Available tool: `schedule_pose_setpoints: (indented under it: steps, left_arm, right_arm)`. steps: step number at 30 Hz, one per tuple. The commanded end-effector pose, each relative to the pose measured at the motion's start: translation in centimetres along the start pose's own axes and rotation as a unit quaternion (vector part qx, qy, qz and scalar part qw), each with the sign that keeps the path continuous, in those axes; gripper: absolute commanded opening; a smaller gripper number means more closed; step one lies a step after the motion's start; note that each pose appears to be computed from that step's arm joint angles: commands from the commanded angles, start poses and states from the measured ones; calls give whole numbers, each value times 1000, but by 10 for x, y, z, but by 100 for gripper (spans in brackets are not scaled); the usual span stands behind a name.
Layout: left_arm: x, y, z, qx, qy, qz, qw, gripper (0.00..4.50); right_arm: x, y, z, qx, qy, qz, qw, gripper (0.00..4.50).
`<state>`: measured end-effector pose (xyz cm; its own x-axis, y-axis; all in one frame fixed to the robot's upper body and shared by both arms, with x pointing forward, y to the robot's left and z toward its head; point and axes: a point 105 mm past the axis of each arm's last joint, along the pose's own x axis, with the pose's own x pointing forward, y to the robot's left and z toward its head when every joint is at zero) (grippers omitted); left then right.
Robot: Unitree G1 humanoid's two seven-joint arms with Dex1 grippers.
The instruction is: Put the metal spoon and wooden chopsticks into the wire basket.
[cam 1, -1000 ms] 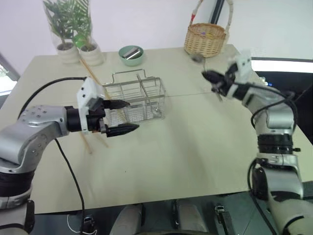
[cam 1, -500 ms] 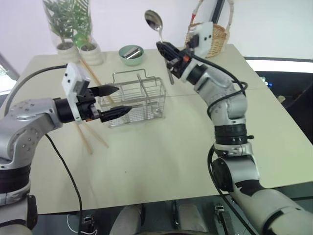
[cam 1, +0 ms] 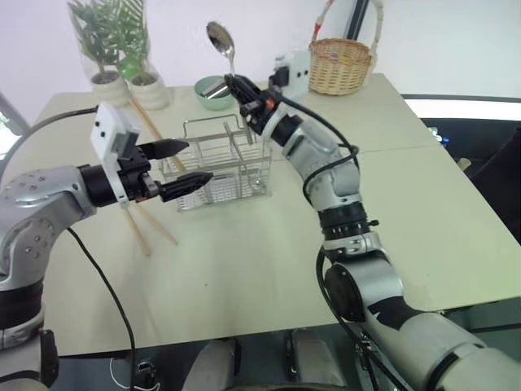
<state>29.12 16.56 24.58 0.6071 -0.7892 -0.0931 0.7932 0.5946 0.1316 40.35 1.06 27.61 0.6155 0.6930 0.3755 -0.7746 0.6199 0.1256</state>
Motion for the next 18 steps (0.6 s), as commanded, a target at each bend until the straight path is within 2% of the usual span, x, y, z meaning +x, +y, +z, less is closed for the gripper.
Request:
schedule_pose_setpoints:
  steps: [1,4,11,15,18]
  left_arm:
    - [-8,3,14,22,-17,16,999,450]
    - [-8,6,14,22,-18,20,999,450]
    - [-8,15,18,16,-32,42,999,450]
    - [-12,27,24,6,-50,80,996,450]
    - [-19,39,30,2,-66,126,990,450]
  right_arm:
    - [-3,-5,3,-8,-14,-19,1000,196]
    - [-9,-13,4,-12,-14,-37,999,341]
    - [-29,-25,28,-38,-26,-50,998,341]
    - [-47,-27,67,-68,-40,-26,997,341]
    - [-67,-23,91,-98,-27,20,995,341]
